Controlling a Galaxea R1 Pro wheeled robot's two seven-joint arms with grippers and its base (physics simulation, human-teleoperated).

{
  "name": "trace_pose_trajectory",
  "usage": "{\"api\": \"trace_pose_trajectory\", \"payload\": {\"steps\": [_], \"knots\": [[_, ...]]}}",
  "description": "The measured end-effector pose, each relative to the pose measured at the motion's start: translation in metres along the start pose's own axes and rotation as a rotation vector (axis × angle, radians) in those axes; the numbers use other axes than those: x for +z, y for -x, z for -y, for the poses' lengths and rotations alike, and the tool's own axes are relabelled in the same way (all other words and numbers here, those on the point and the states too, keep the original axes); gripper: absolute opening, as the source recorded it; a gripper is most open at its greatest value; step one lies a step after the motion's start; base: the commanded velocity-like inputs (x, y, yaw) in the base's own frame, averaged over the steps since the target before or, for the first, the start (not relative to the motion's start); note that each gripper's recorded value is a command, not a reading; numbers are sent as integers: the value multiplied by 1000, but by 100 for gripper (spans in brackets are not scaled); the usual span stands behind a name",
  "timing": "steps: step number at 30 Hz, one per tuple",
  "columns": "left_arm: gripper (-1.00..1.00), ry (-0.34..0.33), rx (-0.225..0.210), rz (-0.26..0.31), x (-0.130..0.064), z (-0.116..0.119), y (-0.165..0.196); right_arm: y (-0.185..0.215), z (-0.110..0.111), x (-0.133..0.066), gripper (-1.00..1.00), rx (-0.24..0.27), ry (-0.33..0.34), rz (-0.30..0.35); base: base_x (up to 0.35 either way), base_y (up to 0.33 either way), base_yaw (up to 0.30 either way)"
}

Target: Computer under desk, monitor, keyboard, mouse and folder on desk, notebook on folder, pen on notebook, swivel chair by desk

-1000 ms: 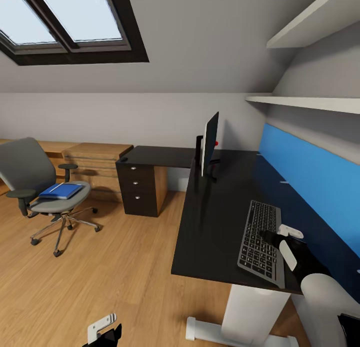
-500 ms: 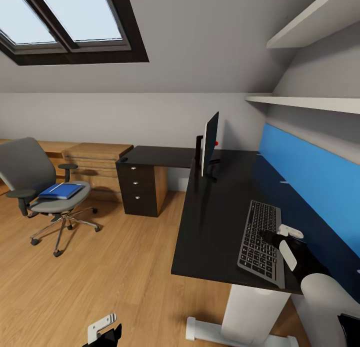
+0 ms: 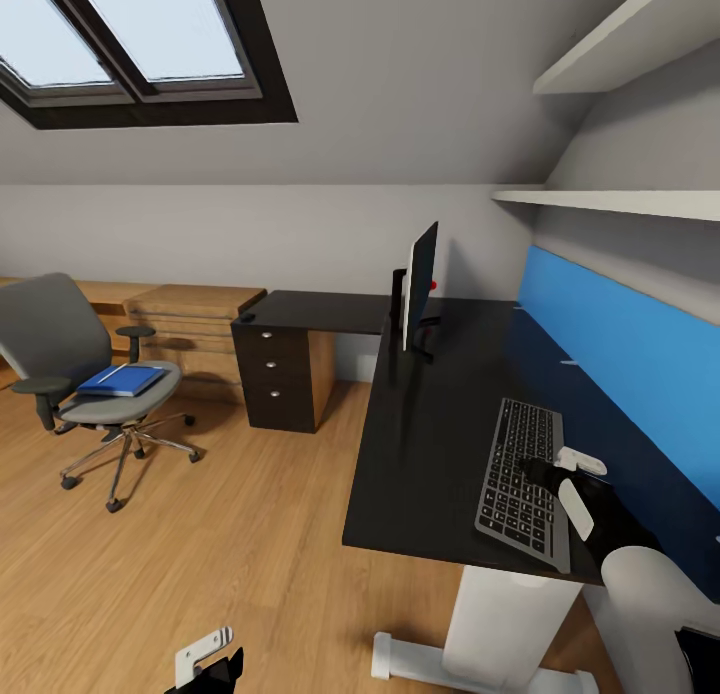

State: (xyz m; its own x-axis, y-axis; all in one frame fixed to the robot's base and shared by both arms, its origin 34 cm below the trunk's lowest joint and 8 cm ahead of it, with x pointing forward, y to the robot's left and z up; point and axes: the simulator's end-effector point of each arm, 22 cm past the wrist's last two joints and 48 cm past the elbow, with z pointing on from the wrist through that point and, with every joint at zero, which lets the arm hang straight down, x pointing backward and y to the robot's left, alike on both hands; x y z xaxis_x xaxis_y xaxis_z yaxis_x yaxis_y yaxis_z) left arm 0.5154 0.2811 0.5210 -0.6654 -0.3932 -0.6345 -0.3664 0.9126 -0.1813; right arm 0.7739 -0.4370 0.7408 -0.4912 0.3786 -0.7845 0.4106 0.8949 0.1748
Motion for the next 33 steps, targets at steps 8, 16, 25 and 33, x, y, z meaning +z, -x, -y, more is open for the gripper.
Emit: {"api": "trace_pose_trajectory", "payload": {"steps": [8, 16, 25, 33], "knots": [[100, 1, 0, 1, 0, -1, 1, 0, 0, 0, 100, 0, 0, 0, 0, 0, 0], [100, 0, -2, 6, 0, -1, 2, 0, 0, 0, 100, 3, 1, 0, -5, 0, 0], [100, 0, -6, 42, 0, -1, 10, -1, 0, 0, 100, 1, 0, -3, -159, 0, 0], [100, 0, -6, 46, 0, -1, 11, -1, 0, 0, 100, 0, 0, -1, -18, 0, 0]]}}
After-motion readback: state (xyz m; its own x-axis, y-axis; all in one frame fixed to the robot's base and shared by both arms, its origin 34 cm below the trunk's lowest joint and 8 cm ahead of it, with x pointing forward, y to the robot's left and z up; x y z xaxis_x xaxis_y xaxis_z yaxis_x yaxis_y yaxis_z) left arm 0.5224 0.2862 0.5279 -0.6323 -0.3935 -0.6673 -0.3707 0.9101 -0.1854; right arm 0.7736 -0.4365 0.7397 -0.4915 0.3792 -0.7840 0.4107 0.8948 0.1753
